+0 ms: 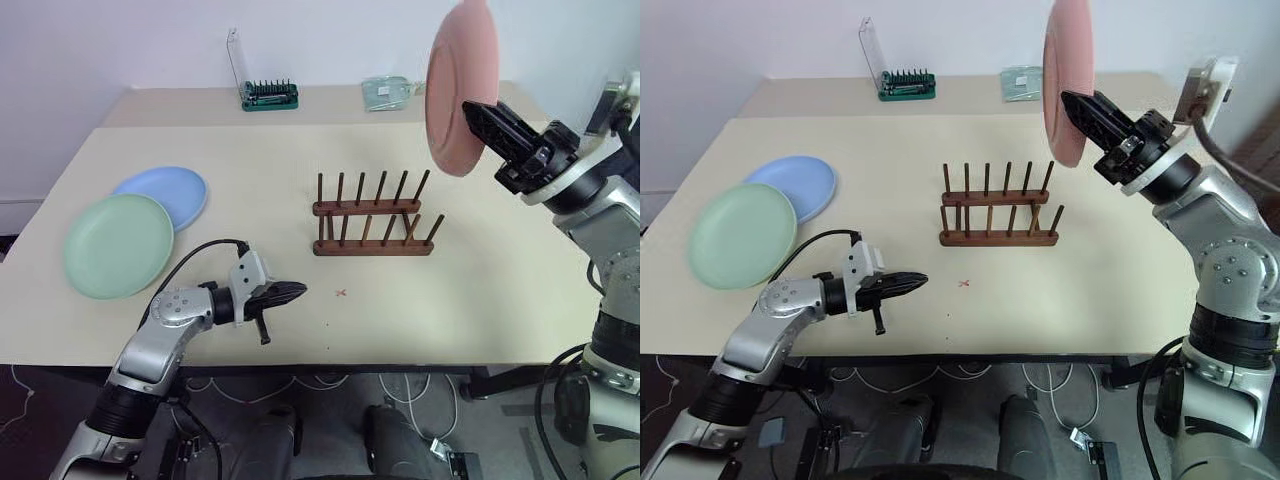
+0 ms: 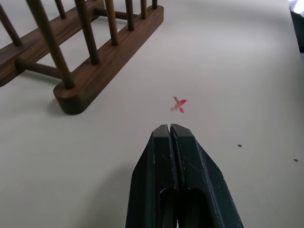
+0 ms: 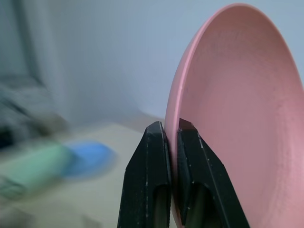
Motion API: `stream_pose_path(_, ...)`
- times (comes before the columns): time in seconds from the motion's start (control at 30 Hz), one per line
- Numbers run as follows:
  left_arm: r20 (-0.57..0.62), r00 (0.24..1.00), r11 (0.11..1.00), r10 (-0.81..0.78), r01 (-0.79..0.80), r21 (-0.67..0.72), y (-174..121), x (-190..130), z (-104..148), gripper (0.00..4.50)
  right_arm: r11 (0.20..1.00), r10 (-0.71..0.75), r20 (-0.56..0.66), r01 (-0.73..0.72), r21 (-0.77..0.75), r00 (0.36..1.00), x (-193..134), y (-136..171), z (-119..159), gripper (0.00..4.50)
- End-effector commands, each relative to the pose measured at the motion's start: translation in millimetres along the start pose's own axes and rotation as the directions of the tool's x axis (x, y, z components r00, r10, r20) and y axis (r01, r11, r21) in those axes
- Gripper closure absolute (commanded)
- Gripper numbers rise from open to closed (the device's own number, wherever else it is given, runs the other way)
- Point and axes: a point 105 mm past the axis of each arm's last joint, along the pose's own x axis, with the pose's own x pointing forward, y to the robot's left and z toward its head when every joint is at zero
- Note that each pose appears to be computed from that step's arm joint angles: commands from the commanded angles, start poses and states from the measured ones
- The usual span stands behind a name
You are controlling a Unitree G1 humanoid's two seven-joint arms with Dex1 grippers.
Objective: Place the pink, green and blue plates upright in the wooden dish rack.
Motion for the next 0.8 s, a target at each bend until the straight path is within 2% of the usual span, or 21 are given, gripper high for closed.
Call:
stream_pose_path(0.03,0.029,1.0,0.999,0.001,-0.002,0.033,-0.5,0.5,8.9,4.5,0.995,0.022,0.046,-0.026,0.097,0.999,-3.8,9.3,3.4,4.46)
stream_pose_path(0.23,0.026,1.0,0.999,0.002,-0.003,0.033,-1.0,-0.3,7.7,4.5,0.977,-0.013,0.018,0.009,0.212,1.0,-6.1,6.6,-14.2,4.46)
stream_pose_path(0.77,0.03,1.0,0.999,0.004,-0.005,0.033,-0.5,-0.6,7.3,4.5,0.944,-0.092,-0.022,0.094,0.315,0.996,-8.8,-9.4,-36.7,4.46)
stream_pose_path(0.8,0.032,0.999,0.999,0.005,-0.006,0.033,-0.4,-0.6,7.7,4.5,0.944,-0.091,-0.018,0.092,0.318,0.996,-8.6,-9.4,-36.2,3.78)
